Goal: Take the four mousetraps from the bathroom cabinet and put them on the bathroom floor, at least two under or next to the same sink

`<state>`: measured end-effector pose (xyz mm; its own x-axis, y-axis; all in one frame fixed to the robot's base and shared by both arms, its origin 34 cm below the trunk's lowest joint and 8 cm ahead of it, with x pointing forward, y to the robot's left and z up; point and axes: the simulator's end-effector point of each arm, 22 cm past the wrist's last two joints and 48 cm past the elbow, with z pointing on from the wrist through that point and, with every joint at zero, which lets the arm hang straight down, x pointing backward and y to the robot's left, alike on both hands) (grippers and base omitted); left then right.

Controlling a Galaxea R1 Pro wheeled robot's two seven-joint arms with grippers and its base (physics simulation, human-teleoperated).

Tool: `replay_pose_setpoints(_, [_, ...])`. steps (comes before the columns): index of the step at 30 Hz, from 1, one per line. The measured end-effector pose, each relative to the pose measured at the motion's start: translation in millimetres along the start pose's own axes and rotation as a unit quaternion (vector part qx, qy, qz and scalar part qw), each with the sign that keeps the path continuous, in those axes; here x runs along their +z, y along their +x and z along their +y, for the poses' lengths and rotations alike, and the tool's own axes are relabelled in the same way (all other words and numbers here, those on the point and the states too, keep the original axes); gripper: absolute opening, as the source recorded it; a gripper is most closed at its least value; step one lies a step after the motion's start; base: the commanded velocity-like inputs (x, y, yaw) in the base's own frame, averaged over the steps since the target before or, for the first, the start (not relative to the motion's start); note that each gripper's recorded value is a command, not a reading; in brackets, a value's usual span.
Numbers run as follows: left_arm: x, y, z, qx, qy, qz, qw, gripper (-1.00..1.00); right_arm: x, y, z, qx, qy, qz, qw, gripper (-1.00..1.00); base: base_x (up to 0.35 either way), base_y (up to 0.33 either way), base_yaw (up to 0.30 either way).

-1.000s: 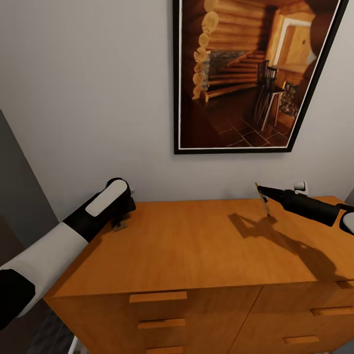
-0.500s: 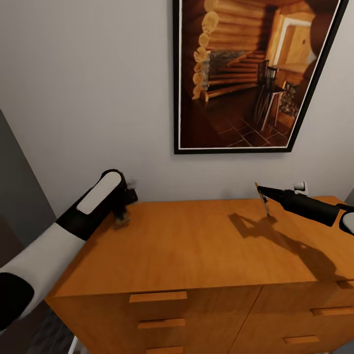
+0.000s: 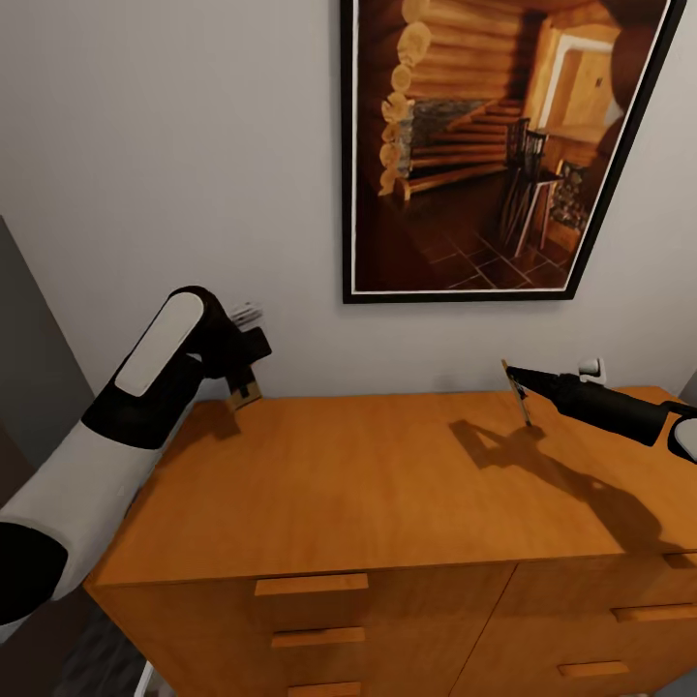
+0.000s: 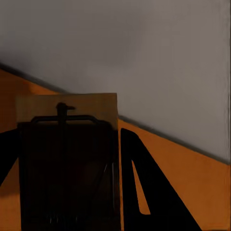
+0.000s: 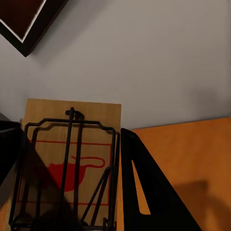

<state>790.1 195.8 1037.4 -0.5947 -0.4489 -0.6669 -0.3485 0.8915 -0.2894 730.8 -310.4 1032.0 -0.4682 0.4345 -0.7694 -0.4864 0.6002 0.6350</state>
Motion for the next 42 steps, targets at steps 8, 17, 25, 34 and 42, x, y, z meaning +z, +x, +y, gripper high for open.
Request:
replay_pose_setpoints(8, [-1.2, 0, -2, 0.0, 0.004, 0.0, 1.0, -1.0, 0.5, 0, 0, 0.001, 0.0, 0.001, 1.0, -1.0, -0.087, 0.0, 0.0])
replay_pose_setpoints(17, [-0.9, 0, -2, -0.001, 0.004, 0.001, 1.0, -1.0, 0.9, 1, 0, 0.001, 0.0, 0.002, 1.0, -1.0, -0.317, 0.0, 0.0])
replay_pose_setpoints(25, [-0.4, 0, -2, -0.001, 0.004, 0.002, 1.0, -1.0, 0.8, 1, -1, 0.001, 0.001, 0.001, 1.0, -1.0, -0.333, 0.0, 0.0])
replay_pose_setpoints(34, [3.9, 5, -1, -0.001, 0.0, 0.009, 1.0, -1.0, 6.2, 4, 2, 0.007, -0.005, 0.0, 1.0, -1.0, -0.334, 0.0, 0.0])
replay_pose_setpoints(42, [7.0, 18, -14, 0.003, 0.004, 0.023, 0.9997, -1.0, 6.6, 4, 2, 0.006, -0.004, 0.0, 1.0, -1.0, -0.334, 0.0, 0.0])
